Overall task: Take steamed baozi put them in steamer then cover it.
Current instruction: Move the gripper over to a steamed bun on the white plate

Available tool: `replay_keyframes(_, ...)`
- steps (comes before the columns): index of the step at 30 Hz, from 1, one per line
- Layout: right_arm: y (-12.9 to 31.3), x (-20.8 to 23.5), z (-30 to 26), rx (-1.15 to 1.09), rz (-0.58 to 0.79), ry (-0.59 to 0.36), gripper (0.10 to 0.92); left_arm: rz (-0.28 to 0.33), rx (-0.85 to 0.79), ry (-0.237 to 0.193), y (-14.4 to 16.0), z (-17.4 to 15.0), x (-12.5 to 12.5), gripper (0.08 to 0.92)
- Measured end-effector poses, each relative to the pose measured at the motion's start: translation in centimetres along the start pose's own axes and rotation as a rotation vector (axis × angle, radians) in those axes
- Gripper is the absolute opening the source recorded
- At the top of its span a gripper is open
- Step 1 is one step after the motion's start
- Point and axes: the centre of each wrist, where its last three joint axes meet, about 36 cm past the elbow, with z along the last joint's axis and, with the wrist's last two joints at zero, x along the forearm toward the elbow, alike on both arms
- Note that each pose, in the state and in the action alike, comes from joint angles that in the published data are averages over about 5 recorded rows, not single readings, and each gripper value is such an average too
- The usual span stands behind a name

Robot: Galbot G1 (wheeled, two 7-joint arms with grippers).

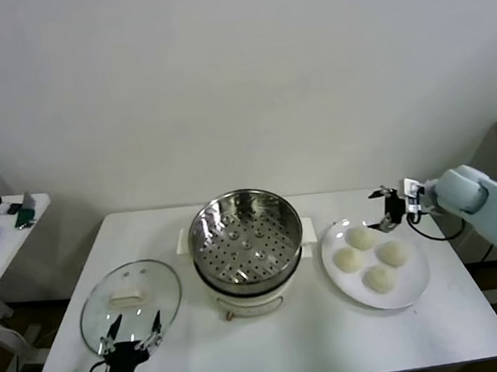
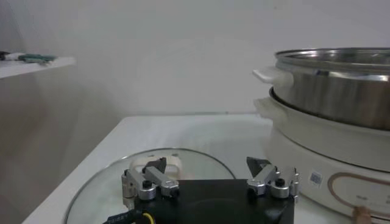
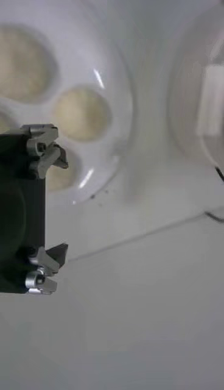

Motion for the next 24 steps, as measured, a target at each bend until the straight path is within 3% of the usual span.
replay_keyframes(9,-3.0,-2.7,-2.1,0.077,-0.144,0.107,0.823,-0.009,0.011,0.002,-0.1,0.6,0.2,0.823)
replay_keyframes(24,-4.2,-8.9,-4.5,0.116,-0.172,0.145,0.823,-0.015,0.013,0.004,0.1,1.4,0.7,0.823)
